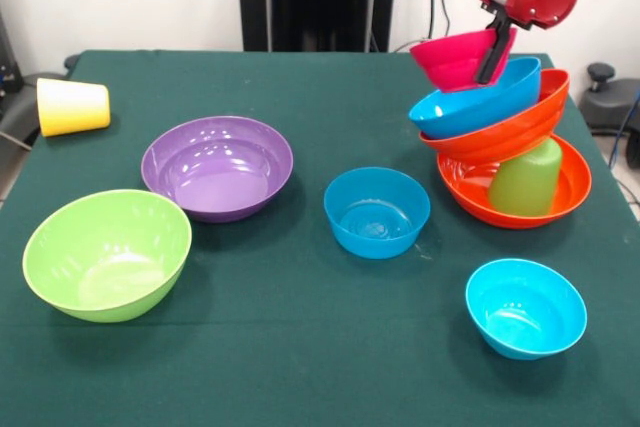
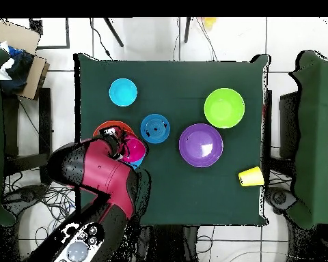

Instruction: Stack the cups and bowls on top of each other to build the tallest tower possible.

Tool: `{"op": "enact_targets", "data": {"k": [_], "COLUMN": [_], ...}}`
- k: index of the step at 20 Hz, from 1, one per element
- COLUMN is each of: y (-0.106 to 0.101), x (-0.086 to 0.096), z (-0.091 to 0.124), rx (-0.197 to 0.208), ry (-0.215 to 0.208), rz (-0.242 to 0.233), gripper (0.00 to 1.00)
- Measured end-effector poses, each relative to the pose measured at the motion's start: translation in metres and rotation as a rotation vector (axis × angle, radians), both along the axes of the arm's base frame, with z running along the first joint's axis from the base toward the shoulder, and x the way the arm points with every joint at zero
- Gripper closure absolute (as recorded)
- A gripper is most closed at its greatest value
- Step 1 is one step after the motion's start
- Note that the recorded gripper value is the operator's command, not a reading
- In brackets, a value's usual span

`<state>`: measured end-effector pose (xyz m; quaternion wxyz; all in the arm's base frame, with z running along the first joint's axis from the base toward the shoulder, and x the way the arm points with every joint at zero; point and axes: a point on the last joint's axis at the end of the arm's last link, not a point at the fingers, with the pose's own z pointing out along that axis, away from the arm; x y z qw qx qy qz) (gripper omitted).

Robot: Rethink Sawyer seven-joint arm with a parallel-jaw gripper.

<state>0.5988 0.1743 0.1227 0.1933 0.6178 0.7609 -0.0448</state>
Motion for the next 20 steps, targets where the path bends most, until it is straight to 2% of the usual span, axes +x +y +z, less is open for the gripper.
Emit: {"op": "enact_targets", "data": {"k": [9,20], "y": [0.0,0.001], "x": [0.003,0.01], "z": [-0.002,-0.026], "rx": [-0.005,-0.046], "ry": [-0.001,0.017], "rz": [0.004,0.03], "gripper": [1.0,1.0]}}
